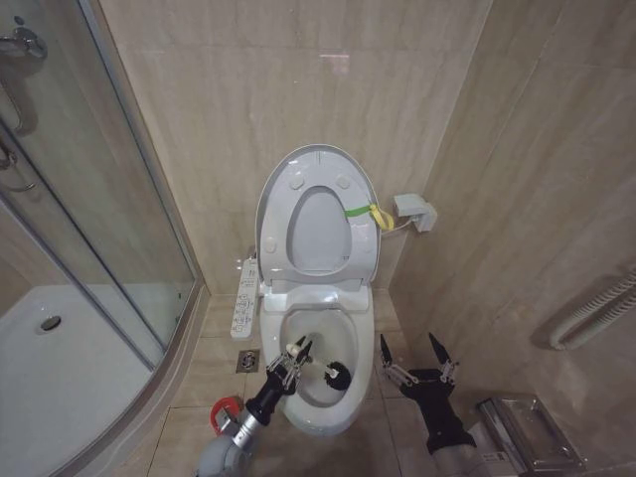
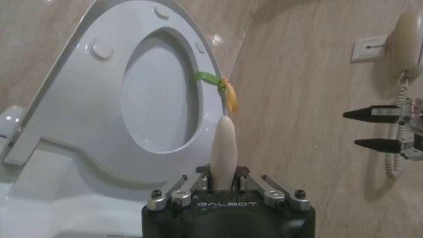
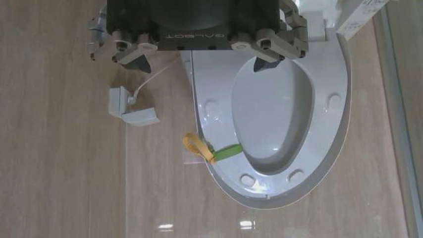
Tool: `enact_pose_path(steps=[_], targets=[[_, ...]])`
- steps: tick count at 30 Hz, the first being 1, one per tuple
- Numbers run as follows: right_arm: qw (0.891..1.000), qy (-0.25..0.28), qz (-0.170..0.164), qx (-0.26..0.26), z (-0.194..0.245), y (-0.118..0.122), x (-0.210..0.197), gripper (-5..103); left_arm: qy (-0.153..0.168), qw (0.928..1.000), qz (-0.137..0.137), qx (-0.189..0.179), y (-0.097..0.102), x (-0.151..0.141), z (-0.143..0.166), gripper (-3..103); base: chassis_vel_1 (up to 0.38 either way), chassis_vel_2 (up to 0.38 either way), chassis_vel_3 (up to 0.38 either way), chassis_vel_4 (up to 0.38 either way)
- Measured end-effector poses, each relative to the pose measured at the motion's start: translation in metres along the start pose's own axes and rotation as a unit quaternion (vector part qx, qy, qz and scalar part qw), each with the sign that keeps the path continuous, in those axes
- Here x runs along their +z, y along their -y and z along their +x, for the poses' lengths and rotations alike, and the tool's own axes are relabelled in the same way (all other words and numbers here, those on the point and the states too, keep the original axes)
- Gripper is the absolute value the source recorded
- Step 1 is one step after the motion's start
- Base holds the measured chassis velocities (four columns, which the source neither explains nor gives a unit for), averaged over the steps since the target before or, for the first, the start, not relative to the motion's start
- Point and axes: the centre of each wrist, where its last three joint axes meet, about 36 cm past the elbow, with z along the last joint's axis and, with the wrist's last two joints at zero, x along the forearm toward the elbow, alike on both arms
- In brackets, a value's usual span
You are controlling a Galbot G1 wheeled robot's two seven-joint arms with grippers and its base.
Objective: Open the toilet lid, clean the toilet bowl with a toilet brush, close the toilet lid, and flush.
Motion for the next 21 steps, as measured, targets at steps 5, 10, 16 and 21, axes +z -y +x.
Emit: enact_pose_path(steps=[5,10,16,21], targets=[[1.000,0.000,0.000,0.000,0.000,0.000,0.000,100,-0.020,0.9998,0.005,-0.003,-0.006,0.014,0.005,22,0.000,0.000,0.000,0.000],[1.000,0.000,0.000,0.000,0.000,0.000,0.000,100,-0.048,0.9988,0.004,0.002,-0.014,0.029,0.012,22,0.000,0.000,0.000,0.000],[1.000,0.000,0.000,0.000,0.000,0.000,0.000,100,-0.053,0.9986,0.000,0.007,-0.019,0.031,0.008,22,0.000,0.000,0.000,0.000],[1.000,0.000,0.000,0.000,0.000,0.000,0.000,100,-0.016,0.9997,0.005,0.018,-0.010,0.012,-0.017,23,0.000,0.000,0.000,0.000]])
